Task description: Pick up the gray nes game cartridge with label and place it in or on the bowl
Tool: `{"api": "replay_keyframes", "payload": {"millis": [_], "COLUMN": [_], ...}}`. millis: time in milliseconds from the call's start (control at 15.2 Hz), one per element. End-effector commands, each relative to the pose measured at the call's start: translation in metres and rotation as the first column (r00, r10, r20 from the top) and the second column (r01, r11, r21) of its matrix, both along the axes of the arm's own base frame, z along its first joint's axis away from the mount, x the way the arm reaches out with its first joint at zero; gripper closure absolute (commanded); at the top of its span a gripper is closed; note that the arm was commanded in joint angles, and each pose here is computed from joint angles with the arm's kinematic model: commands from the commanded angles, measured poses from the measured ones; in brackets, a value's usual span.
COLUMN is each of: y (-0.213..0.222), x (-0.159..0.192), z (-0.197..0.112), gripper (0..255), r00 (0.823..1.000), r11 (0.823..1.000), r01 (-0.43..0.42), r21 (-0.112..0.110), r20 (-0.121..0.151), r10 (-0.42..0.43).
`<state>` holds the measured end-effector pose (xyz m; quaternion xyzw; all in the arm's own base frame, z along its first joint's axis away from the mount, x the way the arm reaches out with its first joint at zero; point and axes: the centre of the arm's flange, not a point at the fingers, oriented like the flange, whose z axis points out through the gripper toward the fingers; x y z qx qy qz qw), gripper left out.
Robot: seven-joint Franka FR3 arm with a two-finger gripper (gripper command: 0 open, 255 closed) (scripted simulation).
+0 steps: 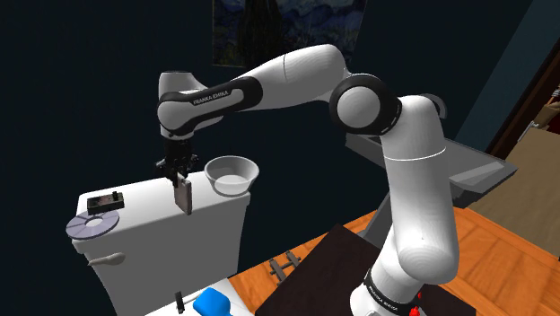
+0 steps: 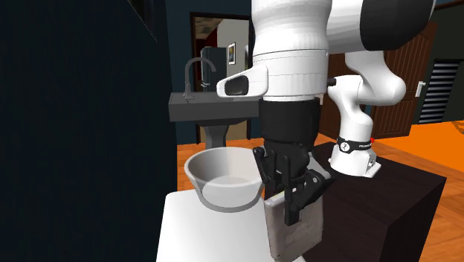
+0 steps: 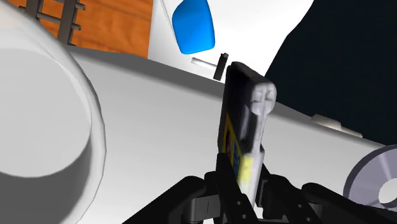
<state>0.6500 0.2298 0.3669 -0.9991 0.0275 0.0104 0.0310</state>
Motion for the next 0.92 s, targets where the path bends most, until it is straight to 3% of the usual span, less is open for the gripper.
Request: {"api": "replay_keyframes", "payload": {"millis": [0, 858], "y": [0.002, 0.002], "x": [-0.001, -0.001], "z": [0.001, 0.07], "gripper": [255, 255], "r00": [1.0, 1.0], "r11": [1.0, 1.0], "r01": [-0.002, -0.002], "r21": [-0.001, -0.001], "r20": [-0.008, -0.008], "r10": [0.002, 0.002]}}
